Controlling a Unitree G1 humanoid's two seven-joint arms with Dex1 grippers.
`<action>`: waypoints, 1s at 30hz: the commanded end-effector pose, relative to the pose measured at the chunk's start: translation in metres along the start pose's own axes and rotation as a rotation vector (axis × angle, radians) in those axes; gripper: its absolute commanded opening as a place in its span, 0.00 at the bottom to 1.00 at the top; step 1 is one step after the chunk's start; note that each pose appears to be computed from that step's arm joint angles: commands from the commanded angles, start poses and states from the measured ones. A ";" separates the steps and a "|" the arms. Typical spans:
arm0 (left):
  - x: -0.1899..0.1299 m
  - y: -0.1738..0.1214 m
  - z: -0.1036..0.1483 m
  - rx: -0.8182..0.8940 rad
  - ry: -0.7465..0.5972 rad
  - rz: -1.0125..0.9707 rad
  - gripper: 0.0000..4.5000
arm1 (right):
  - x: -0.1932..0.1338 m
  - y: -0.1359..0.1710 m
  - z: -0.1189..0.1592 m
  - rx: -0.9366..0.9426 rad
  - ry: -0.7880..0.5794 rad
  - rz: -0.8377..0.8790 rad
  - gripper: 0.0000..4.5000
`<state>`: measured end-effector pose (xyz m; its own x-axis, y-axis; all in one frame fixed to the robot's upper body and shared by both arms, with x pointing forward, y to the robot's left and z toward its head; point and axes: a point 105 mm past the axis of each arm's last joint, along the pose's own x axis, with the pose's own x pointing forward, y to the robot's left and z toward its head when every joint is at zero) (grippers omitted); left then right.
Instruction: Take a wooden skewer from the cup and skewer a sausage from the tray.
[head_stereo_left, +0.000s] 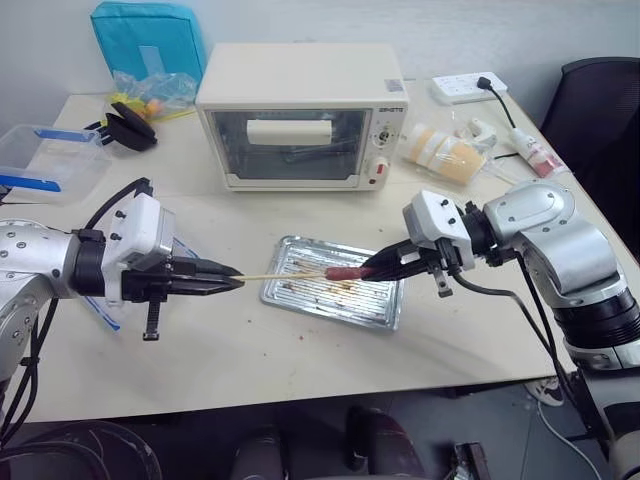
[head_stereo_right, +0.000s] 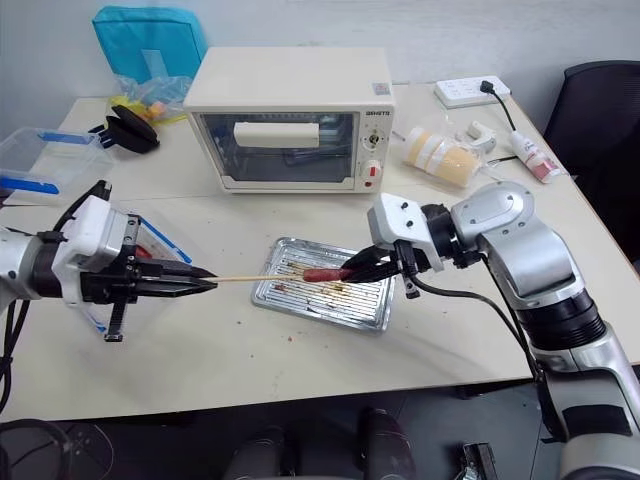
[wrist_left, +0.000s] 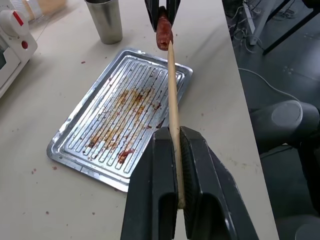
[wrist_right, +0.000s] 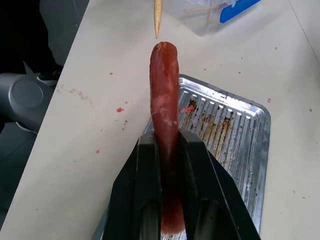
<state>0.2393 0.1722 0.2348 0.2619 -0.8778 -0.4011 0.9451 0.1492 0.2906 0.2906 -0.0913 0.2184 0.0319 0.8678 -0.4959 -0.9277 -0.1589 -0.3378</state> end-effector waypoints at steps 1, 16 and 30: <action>-0.006 0.001 0.005 0.039 0.012 0.021 0.00 | -0.006 0.000 0.012 -0.059 -0.005 -0.011 0.04; 0.000 0.003 0.008 0.050 -0.002 0.007 0.00 | -0.002 0.001 0.021 -0.074 -0.030 -0.002 0.04; 0.005 0.005 0.008 0.051 -0.010 -0.011 0.00 | 0.003 0.001 0.036 -0.103 -0.067 0.009 0.04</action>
<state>0.2429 0.1681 0.2363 0.2549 -0.8792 -0.4026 0.9443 0.1366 0.2995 0.2869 -0.0829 0.2230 0.0188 0.8767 -0.4808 -0.9270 -0.1649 -0.3369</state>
